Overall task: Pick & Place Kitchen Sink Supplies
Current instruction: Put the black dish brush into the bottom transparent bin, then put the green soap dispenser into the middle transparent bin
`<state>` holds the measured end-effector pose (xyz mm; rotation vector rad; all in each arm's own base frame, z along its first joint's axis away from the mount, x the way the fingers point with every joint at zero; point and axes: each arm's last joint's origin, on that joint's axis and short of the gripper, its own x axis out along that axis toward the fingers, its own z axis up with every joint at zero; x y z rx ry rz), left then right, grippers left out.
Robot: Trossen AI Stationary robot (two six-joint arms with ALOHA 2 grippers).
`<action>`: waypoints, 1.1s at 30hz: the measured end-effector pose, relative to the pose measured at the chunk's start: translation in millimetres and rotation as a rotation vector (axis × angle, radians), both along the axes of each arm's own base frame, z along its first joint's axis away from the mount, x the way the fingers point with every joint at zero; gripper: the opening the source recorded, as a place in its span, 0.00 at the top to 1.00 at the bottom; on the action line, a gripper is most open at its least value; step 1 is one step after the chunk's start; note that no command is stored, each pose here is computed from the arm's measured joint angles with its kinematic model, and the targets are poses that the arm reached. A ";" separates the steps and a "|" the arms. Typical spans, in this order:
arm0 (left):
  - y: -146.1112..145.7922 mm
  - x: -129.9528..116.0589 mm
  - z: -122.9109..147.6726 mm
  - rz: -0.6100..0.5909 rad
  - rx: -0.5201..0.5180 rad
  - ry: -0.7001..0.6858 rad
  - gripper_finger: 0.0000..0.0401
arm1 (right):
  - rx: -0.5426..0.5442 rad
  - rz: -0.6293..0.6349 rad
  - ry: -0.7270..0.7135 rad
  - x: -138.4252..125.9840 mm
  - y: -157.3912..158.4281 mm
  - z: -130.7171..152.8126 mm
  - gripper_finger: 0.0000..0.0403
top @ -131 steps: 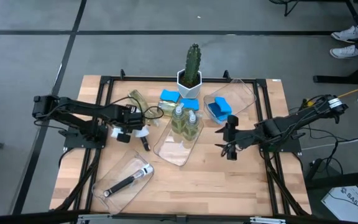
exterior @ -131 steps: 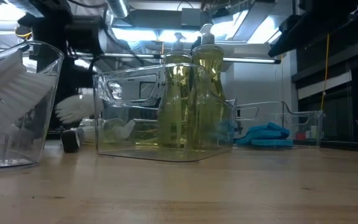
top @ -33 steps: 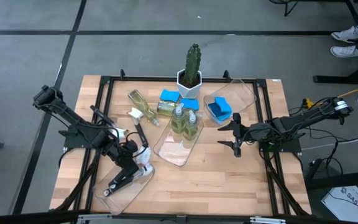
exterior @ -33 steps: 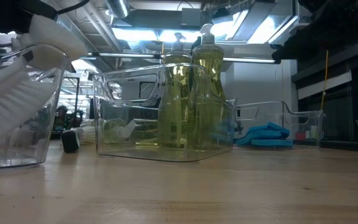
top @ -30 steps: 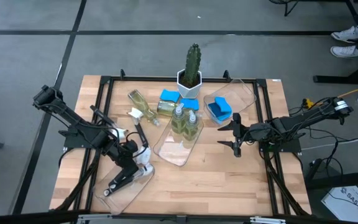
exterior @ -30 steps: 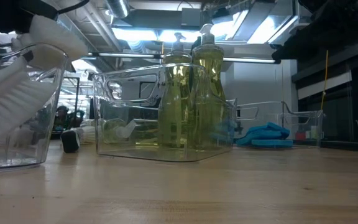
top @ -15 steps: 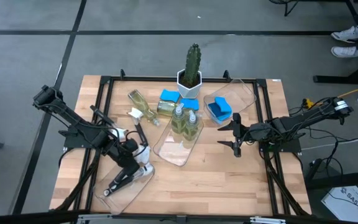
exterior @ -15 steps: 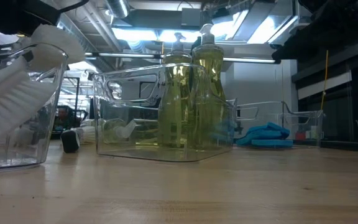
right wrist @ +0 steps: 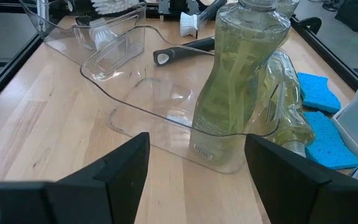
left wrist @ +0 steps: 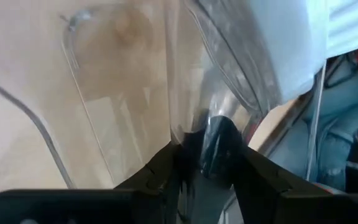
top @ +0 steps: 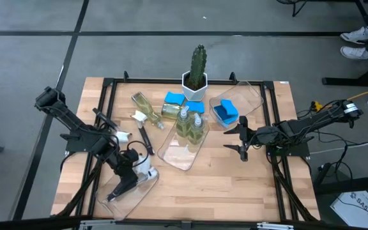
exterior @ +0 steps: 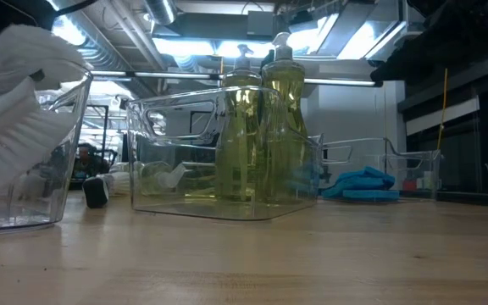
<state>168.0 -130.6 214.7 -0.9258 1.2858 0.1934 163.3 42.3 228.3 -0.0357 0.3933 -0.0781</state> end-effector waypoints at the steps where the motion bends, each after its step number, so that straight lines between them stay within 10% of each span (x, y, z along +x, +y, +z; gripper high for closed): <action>1: -1.3 -0.7 0.2 0.002 -0.008 0.004 0.73 | 0.003 -0.002 0.000 0.0 0.0 0.0 0.35; 20: -0.5 -5.0 -3.9 0.061 0.047 0.027 0.44 | 0.011 -0.004 -0.001 0.0 0.0 0.0 0.35; 33: 18.5 -3.3 12.0 0.009 -0.094 0.017 0.52 | 0.013 -0.005 -0.001 0.0 0.0 0.0 0.35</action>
